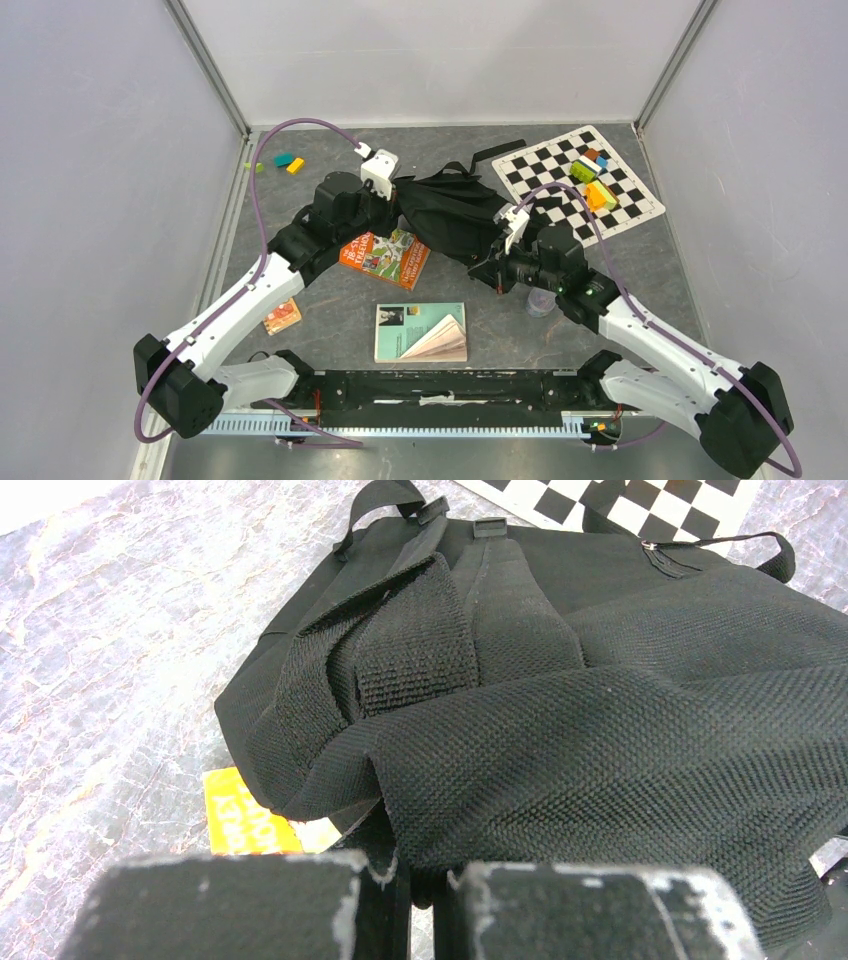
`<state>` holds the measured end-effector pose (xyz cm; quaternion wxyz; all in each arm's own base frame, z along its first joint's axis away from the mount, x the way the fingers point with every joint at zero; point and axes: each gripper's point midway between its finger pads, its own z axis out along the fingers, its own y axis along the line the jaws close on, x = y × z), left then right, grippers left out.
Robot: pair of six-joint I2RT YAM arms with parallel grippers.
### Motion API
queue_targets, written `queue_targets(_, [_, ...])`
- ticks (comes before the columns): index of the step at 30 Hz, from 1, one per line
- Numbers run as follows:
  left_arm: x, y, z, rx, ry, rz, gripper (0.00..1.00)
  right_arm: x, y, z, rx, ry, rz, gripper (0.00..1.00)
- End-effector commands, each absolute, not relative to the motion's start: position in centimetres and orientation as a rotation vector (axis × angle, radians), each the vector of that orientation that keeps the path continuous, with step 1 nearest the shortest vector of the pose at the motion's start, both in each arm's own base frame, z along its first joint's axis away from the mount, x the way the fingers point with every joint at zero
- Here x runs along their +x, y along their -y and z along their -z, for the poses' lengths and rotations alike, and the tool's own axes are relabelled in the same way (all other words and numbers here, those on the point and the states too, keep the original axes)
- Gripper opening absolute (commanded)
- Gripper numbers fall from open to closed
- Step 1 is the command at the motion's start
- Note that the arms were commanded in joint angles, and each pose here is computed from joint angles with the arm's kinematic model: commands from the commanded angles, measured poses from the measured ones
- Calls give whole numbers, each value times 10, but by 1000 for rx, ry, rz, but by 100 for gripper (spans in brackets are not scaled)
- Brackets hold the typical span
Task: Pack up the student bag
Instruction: Unzip the student bag at the center of the board.
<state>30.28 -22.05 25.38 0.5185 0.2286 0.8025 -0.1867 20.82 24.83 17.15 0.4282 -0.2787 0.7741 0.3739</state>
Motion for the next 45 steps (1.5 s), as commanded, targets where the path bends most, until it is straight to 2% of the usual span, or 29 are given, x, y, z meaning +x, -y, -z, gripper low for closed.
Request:
queue_targets(1, [310, 231, -293, 489, -1827, 528, 2, 213, -263, -216, -630, -1767, -1012, 0])
queue_targets(24, [311, 235, -288, 477, -1854, 546, 2, 204, -354, -337, -697, -1444, -1093, 0])
queue_targets(36, [313, 234, -283, 480, -1865, 530, 2, 213, -377, -329, -668, -1501, -983, 0])
queue_targets(37, [313, 234, -282, 482, -1863, 524, 2, 212, -376, -328, -674, -1507, -978, 3])
queue_targets(38, [314, 232, -281, 480, -1864, 510, 2, 211, -374, -325, -678, -1518, -973, 10])
queue_targets(39, [315, 231, -279, 483, -1867, 499, 2, 211, -371, -324, -680, -1524, -964, 19])
queue_targets(40, [319, 226, -278, 478, -1871, 460, 2, 209, -365, -320, -687, -1534, -948, 35])
queue_targets(42, [322, 221, -279, 477, -1875, 416, 2, 205, -355, -314, -714, -1544, -915, 57])
queue_targets(43, [323, 218, -278, 475, -1875, 398, 2, 206, -346, -309, -714, -1553, -871, 67])
queue_targets(45, [324, 216, -279, 475, -1868, 380, 2, 203, -333, -301, -751, -1550, -821, 79])
